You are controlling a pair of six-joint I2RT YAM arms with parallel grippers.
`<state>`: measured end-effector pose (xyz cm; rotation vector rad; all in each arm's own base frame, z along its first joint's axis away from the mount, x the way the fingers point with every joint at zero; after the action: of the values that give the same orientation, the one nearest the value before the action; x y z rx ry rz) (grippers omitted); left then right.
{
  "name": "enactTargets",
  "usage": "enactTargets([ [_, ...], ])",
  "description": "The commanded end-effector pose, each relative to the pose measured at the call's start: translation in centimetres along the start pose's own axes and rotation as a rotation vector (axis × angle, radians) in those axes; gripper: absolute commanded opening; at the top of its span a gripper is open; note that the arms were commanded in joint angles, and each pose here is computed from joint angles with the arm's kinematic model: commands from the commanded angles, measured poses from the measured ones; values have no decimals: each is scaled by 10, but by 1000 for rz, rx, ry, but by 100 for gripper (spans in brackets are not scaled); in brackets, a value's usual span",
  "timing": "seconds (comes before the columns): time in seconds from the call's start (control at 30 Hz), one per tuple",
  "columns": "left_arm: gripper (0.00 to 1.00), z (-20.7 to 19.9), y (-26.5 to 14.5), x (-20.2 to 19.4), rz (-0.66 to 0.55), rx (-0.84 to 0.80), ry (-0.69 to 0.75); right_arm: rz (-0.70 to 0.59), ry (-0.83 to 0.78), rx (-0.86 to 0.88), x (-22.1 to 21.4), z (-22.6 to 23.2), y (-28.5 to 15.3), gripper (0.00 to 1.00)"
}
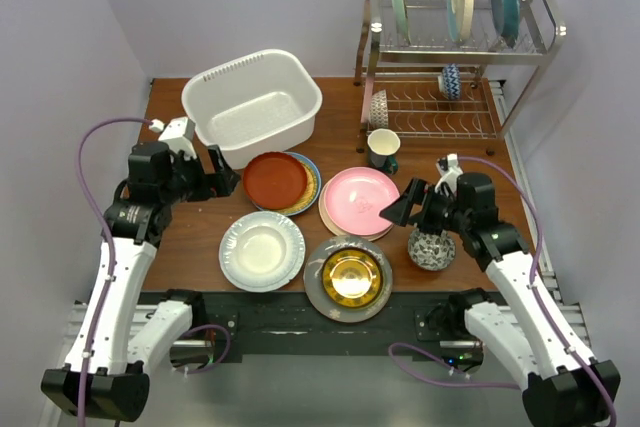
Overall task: Place the plates into the plastic bin on the countertop
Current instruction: Pick up the plate from the corner of the board.
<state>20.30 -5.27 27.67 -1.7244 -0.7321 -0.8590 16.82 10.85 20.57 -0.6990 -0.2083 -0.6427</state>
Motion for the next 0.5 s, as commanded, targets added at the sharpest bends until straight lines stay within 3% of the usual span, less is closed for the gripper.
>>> enactTargets([
  [0.0, 100, -21, 3, 1, -21, -237, 21, 104, 8, 81, -21, -2, -5, 99],
  [0.27, 100, -49, 3, -10, 13, -401, 14, 213, 55, 83, -34, -13, 6, 96],
  [0.47, 100, -82, 24, -27, 104, -388, -16, 245, 85, 67, -36, -18, 15, 95],
])
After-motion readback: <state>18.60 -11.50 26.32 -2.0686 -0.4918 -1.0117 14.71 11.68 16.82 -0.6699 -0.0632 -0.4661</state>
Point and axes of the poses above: each gripper's point midway between its finger pads, its own y axis out along the fingers, its own z axis along the line the jaws close on, x = y × z, the point moved 7 cm from there along -y, back along the fingers, and after that the axes turned 11 degrees about y, right-handed, at the moved point
